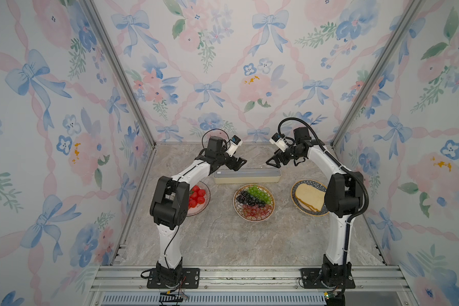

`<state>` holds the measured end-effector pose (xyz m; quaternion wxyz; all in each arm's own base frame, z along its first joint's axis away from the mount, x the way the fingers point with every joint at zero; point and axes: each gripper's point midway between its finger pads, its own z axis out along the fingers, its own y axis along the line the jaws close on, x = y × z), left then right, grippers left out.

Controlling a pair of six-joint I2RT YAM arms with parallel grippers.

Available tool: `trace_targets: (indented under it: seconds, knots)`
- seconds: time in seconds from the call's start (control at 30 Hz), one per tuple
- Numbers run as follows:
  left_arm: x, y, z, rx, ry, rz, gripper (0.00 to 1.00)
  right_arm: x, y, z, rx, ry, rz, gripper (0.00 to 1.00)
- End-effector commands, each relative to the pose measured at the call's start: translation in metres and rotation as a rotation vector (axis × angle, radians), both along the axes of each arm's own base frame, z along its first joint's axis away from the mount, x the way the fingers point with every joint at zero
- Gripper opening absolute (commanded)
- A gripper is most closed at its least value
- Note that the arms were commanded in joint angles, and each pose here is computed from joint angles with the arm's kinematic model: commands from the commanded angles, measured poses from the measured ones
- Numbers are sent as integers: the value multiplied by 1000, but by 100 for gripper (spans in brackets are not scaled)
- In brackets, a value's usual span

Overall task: Wrap the plate with plastic wrap
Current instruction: Pull the plastic wrap from the plastic wrap cutting box.

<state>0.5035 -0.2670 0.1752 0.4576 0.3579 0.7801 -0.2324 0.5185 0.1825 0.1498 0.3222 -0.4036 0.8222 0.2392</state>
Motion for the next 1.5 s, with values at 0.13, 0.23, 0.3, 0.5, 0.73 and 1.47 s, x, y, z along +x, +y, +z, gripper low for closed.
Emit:
trace_targets:
  seconds: [0.13,0.23,0.3,0.5,0.73,1.47]
  knots:
    - [-8,4,-16,33,17,-26,89,-10,21,-41,1,135,113,91]
    - [-5,4,-20,36,18,-28,89,-10,27,-50,2,166,123,78]
    - [-3,2,-23,38,22,-31,89,-10,32,-54,9,185,129,68]
    - [6,-5,-31,33,25,-48,89,-20,40,-56,10,218,166,7]
    - [10,-23,-48,54,19,-95,90,-28,39,-31,27,151,144,0]
    - [10,-58,-77,87,12,-173,86,-26,34,-19,42,120,104,0]
